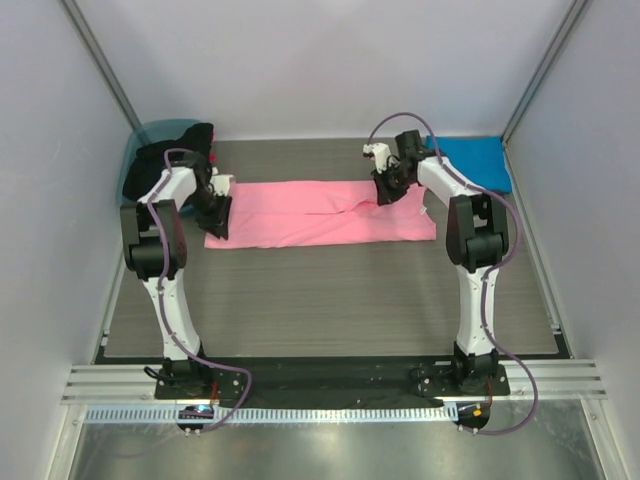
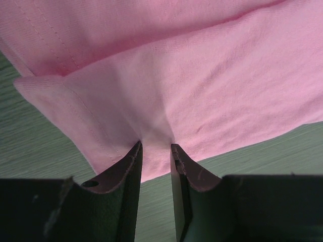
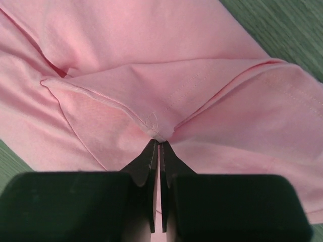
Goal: Fold and stack the t-shirts
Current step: Fold the tshirt
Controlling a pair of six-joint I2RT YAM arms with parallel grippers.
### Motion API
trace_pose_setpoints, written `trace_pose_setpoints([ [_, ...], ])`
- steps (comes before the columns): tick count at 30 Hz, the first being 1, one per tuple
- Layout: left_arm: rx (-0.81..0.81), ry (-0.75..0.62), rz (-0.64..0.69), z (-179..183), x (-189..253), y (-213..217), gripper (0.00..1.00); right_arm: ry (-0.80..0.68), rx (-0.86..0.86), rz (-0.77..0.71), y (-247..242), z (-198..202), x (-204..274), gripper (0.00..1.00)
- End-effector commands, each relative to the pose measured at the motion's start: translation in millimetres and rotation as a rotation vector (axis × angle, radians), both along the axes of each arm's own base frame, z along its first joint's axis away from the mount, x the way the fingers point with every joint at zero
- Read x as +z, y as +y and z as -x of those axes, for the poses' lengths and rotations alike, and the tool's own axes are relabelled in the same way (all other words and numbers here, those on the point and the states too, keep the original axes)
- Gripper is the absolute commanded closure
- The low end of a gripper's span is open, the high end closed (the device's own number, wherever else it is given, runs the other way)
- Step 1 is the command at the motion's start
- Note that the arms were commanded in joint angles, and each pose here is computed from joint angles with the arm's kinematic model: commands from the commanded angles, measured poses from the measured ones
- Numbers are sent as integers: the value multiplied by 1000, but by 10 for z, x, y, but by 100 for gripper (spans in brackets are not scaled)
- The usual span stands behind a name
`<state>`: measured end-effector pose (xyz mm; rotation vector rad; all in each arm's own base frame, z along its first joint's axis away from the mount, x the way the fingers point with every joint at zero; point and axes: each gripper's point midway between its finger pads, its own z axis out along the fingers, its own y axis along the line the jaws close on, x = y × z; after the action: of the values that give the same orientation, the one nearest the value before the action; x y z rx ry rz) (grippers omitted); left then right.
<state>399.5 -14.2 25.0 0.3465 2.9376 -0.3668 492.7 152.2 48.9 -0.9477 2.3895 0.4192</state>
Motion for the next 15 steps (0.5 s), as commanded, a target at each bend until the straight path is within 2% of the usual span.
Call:
trace_pose_setpoints([
  [1, -5, -19, -6, -56, -12, 30, 70, -19, 19, -32, 125, -61, 125, 95],
  [3, -8, -18, -8, -47, -14, 26, 70, -18, 27, -37, 161, -68, 109, 99],
  [13, -12, -36, -24, -43, 79, 59, 70, -187, 87, -70, 647, -483, 534, 98],
  [14, -13, -45, -25, -51, 118, 60, 69, -199, 81, -66, 658, -515, 543, 95],
  [15, -18, -52, -24, -60, 144, 53, 68, -205, 67, -65, 668, -540, 551, 76],
])
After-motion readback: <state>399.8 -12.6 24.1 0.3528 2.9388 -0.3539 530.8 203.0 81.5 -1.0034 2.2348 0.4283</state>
